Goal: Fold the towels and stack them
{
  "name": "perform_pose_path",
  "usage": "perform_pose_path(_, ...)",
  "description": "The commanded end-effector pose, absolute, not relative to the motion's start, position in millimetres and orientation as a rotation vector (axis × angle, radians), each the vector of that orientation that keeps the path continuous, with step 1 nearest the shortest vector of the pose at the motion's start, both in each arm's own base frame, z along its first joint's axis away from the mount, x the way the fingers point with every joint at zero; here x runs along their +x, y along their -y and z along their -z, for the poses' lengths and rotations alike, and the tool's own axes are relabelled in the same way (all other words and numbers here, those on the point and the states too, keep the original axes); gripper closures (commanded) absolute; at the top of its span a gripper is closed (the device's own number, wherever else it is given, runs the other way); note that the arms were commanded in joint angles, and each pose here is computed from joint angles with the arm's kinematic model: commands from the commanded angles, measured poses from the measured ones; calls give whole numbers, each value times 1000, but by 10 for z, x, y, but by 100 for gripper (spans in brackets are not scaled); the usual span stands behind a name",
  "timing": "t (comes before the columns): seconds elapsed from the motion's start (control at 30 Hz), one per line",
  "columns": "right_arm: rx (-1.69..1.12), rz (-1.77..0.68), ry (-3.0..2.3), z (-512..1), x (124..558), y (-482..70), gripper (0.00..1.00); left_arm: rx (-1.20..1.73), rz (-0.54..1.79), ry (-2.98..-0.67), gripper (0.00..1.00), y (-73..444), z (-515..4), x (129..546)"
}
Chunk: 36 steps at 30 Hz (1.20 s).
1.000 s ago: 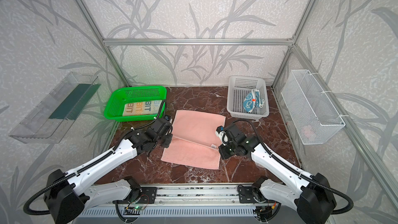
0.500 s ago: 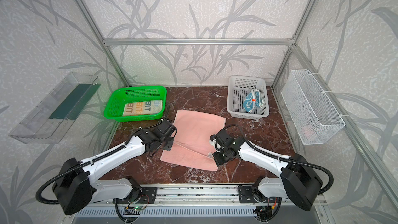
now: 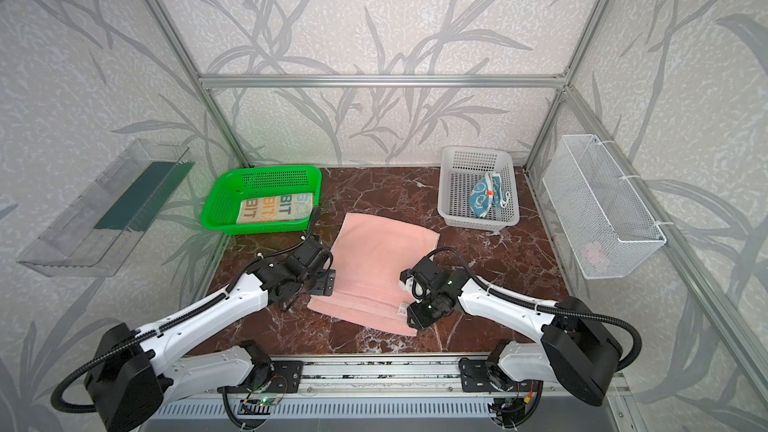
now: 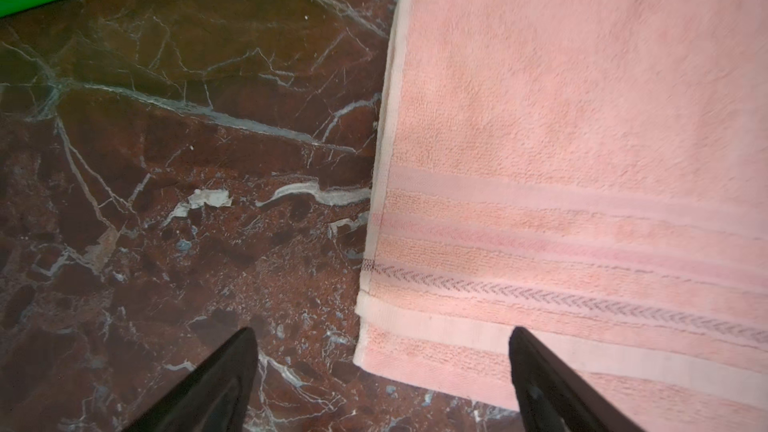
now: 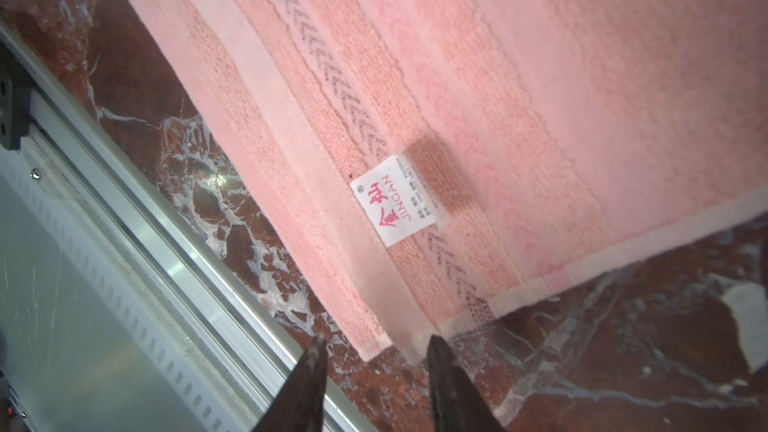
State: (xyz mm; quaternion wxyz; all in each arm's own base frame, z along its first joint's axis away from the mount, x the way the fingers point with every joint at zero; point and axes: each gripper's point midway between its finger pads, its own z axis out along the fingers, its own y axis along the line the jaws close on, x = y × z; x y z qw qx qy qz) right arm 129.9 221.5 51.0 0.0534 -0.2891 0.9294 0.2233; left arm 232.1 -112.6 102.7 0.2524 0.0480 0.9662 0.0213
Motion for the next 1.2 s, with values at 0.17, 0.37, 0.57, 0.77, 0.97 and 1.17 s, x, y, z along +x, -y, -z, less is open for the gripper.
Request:
perform_pose_path(0.17,-677,-568,-2586,-1019,1830,-2120,35,163,-68,-2442,1,1254,-1384,2738)
perform_pose_path(0.37,-555,-461,-2532,-1220,2433,-1994,35,279,-92,-2376,1,1430,-1562,3230)
perform_pose_path(0.57,-524,-412,-2547,-1211,3032,-1954,35,382,-102,-2454,1,1535,-1455,3841)
perform_pose_path(0.77,-520,-422,-2553,-1160,3603,-2079,36,417,-118,-2555,3,1597,-1292,4349)
perform_pose_path(0.97,-439,-491,-2591,-1045,4288,-2199,36,457,-136,-2613,3,1619,-1139,4717)
perform_pose_path(1.17,-342,-441,-2629,-840,4742,-2096,35,470,-157,-2660,3,1562,-984,4906)
